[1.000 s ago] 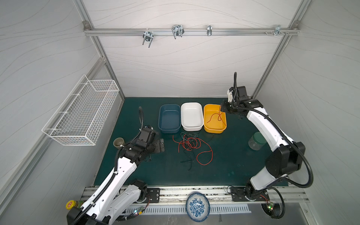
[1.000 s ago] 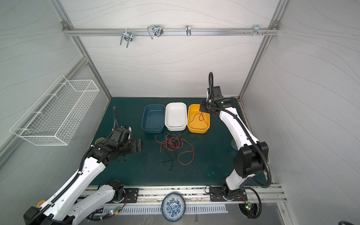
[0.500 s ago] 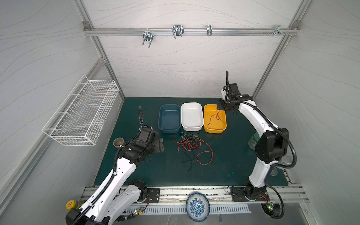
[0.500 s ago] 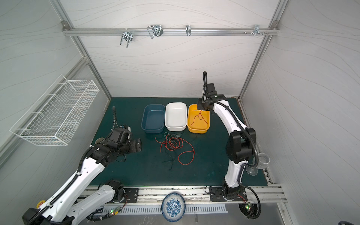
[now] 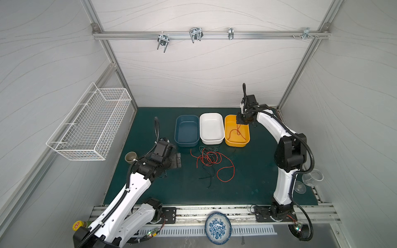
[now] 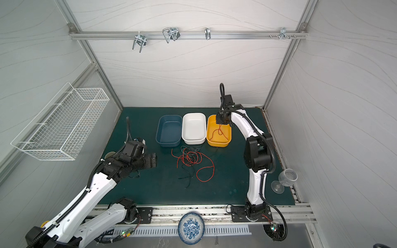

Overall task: Untangle the cables
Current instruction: 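Lift the red cable and carry it into the yellow bin, then release the red cable in the yellow bin and withdraw the right gripper, then reach the left gripper into the cable pile and grasp a black cable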

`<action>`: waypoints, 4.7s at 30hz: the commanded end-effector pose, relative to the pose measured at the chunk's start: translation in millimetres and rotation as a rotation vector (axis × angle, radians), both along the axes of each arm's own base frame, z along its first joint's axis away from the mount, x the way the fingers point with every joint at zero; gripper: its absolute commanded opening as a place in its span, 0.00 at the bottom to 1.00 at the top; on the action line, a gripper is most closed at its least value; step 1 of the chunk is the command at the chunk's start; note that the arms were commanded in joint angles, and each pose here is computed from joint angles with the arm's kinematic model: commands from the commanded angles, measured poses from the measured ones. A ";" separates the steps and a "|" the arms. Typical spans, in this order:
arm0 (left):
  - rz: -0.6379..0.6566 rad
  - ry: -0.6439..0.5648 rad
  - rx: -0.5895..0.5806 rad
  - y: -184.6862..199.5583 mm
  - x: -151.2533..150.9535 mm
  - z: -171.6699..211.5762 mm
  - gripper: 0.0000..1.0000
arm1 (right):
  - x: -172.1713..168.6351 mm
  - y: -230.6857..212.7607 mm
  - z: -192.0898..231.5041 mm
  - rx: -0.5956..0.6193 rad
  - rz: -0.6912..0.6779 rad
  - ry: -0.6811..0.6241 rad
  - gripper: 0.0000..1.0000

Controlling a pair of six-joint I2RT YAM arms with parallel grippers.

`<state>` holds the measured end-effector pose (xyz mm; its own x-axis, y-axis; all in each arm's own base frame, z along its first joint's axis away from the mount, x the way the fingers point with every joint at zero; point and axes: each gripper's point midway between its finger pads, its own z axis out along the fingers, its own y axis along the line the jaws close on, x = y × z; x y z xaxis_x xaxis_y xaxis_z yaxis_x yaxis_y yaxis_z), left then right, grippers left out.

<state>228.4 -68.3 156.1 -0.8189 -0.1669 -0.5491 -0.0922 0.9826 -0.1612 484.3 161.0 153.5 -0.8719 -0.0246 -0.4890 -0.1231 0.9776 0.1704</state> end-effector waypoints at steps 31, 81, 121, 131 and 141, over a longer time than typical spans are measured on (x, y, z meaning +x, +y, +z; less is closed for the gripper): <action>-0.041 -0.013 0.012 -8.5 4.5 13.8 0.94 | -22.2 -2.5 2.9 0.035 -0.104 0.048 0.37; -0.271 0.124 -0.101 -139.5 -11.8 -30.9 0.91 | -301.5 -78.8 112.2 -0.017 0.076 -0.303 0.99; -0.416 0.009 0.156 -195.1 46.2 -70.0 0.36 | -309.9 -74.7 93.4 0.067 0.106 -0.440 0.99; -0.427 0.014 0.183 -196.8 49.6 -69.4 0.14 | -310.7 -73.6 92.6 0.064 0.115 -0.441 0.99; -0.424 -0.013 0.144 -192.0 43.6 -40.5 0.00 | -311.2 -74.4 93.2 0.060 0.114 -0.446 0.99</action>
<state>267.7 -253.9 84.1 -0.8127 0.2966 -0.5016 0.3336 0.9426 0.0169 171.7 88.1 244.6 -0.5904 -0.0637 -0.8046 -0.3022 0.9418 0.1471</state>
